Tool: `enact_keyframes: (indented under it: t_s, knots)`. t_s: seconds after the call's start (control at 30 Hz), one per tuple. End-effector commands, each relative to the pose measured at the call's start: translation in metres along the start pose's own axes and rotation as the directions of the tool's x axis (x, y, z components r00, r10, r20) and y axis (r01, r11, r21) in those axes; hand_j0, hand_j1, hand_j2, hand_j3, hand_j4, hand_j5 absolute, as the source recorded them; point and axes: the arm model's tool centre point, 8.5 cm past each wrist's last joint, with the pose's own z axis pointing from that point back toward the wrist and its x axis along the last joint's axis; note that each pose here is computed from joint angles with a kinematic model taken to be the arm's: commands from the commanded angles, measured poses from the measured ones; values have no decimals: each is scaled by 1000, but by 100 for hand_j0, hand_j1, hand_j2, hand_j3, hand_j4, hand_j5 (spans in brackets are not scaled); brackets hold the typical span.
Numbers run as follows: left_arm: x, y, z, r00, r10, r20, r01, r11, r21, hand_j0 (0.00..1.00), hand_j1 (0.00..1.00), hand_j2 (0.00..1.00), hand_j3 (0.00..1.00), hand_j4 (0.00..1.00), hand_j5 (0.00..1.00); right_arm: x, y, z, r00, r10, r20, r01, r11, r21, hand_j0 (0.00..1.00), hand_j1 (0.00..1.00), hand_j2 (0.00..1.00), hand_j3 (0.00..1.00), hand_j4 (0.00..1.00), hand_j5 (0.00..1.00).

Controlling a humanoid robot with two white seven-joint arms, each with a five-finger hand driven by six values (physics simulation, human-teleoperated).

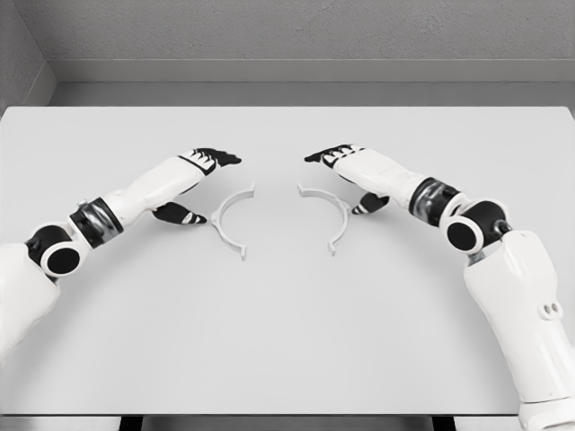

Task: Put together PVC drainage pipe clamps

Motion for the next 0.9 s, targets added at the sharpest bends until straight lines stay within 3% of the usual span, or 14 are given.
enact_keyframes:
  t_s: [0.0,0.53,0.87]
  knots:
    - [1,0,-1,1000,7,2,-7,1000,6,100,100,100,100,100,100,4,2,-3,1000,-4,10,4,1000,3,100,100,100,100,100,100]
    - [17,-11,-12,999,30,43,-30,999,14,100,100,100,100,100,100,23,-2,0,999,27,46,-27,1000,-14,100,100,100,100,100,100]
    - [6,-3,-8,1000,20,14,-21,1000,19,100,100,100,100,100,100,31,3,-6,998,31,61,-32,999,6,100,100,100,100,100,100]
